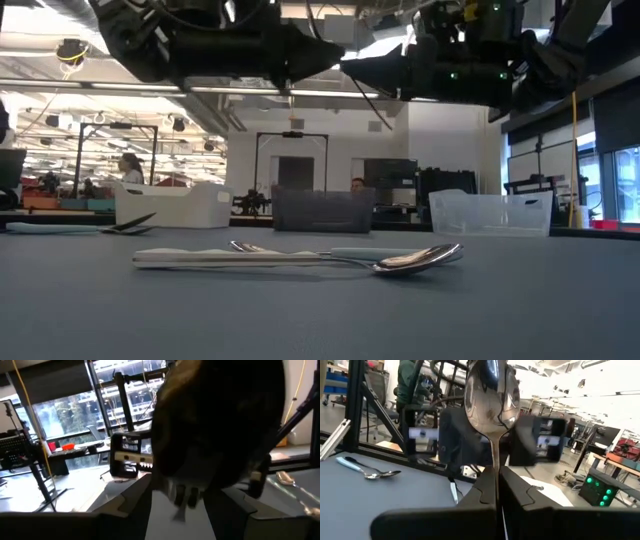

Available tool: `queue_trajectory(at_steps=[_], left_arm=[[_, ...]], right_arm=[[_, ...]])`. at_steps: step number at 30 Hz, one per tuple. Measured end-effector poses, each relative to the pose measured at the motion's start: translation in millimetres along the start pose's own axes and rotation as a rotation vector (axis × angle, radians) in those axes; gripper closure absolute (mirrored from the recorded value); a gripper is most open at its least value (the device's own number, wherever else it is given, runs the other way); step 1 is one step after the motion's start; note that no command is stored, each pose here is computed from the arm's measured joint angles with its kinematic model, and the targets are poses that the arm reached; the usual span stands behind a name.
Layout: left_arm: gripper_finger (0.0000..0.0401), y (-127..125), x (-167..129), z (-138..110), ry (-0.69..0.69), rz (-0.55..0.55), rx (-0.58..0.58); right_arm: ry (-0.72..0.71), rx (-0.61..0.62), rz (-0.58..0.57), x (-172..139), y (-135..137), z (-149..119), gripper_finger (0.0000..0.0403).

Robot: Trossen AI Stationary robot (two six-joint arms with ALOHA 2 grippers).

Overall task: Sort silverware by color (type)
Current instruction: Put the top middle black spoon into the white bin

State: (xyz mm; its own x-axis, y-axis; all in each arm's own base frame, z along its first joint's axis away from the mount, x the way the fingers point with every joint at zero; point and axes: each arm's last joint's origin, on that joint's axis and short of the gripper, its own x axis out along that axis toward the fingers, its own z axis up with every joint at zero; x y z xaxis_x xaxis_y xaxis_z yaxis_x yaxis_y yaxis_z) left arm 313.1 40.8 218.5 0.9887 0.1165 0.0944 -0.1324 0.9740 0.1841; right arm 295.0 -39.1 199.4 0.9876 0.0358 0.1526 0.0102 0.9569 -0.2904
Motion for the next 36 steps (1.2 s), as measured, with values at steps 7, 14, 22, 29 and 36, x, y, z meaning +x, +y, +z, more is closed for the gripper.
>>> queue_trajectory(at_steps=[7, 14, 22, 29, 36], left_arm=[[0.0242, -5.4, 1.1, 2.4, -0.022, -0.035, -0.013], [0.0342, -9.8, 1.0, 4.2, -0.032, -0.038, 0.004], [0.0387, -9.1, 1.1, 3.1, -0.016, 0.0, 0.003], [0.0387, -4.3, -10.2, 9.7, 0.152, 0.102, 0.017], [0.0388, 17.4, -36.0, 37.1, 0.546, 0.434, 0.124]], right_arm=[[0.008, 0.0, -0.03, 0.2, -1.0, 0.0, 0.0402], [0.0, 0.003, -0.023, 0.6, -0.9, 1.1, 0.0402], [0.026, 0.064, -0.03, -0.2, -1.3, 0.6, 0.0374], [0.192, 0.053, -0.117, -15.7, -8.3, 21.6, 0.0269], [0.365, -0.015, -0.202, -35.0, -12.4, 34.6, 0.0225]])
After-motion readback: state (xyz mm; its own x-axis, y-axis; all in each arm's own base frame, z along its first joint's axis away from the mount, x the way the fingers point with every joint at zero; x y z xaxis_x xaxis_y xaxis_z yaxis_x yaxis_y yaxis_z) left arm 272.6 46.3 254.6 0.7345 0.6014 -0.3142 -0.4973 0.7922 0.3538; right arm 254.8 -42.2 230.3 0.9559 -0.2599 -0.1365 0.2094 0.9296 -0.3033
